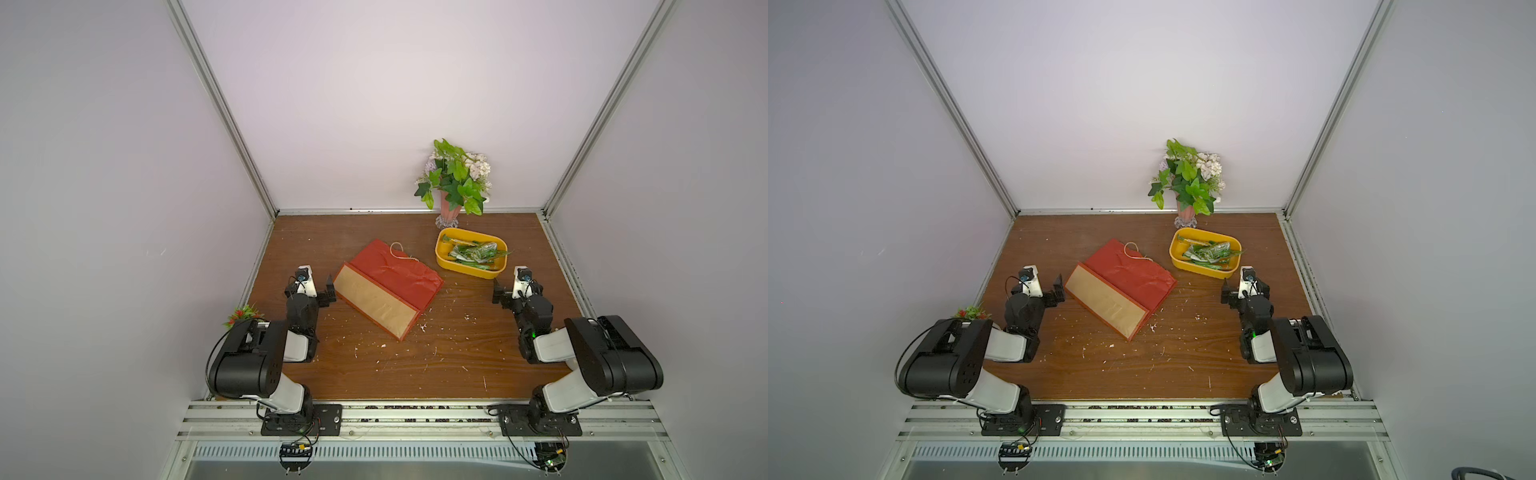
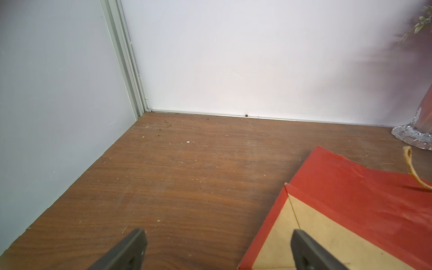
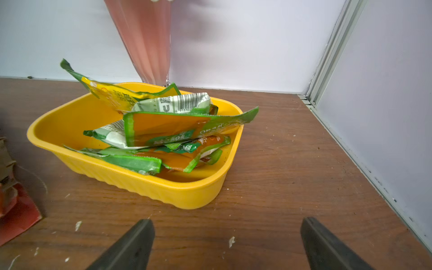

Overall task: Place the condiment packets inside the bag
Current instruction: Open the paper bag at the center of the board.

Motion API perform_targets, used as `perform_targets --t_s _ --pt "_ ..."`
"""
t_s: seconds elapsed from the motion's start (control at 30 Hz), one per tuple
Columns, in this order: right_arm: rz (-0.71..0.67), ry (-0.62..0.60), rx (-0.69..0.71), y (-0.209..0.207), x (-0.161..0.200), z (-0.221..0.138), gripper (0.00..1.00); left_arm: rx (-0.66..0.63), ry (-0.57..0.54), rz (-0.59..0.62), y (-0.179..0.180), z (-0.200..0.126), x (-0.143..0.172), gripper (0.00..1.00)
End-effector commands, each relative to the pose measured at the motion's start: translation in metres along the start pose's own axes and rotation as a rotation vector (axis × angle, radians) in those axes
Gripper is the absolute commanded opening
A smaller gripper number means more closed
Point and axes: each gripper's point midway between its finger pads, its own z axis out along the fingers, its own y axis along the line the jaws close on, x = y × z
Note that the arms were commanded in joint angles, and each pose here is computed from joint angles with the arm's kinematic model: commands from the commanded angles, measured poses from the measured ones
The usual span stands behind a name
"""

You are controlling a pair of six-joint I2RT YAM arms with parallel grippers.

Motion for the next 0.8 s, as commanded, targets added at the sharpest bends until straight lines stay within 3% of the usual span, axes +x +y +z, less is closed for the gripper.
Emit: perform_targets --t_s 0.0,0.5,0.67,0.77 --pt "0.009 -0.068 -0.005 0.002 -0.02 0.0 1.0 0.017 -0.022 0.005 -0.006 0.003 -0.008 0.99" --pt "0.011 -0.068 0.004 0.0 -0.02 0.0 1.0 0.017 -0.022 0.004 -0.005 0.002 -0.008 0.99" --pt "0.071 -0.117 0.197 -0.031 -0.037 -0.02 1.0 -0.016 -0.046 -0.05 0.008 0.001 -0.018 0.99" --pt "0.126 -0.122 0.25 -0.039 -0.049 -0.036 1.0 0.016 0.031 -0.054 0.013 0.005 -0.025 0.99"
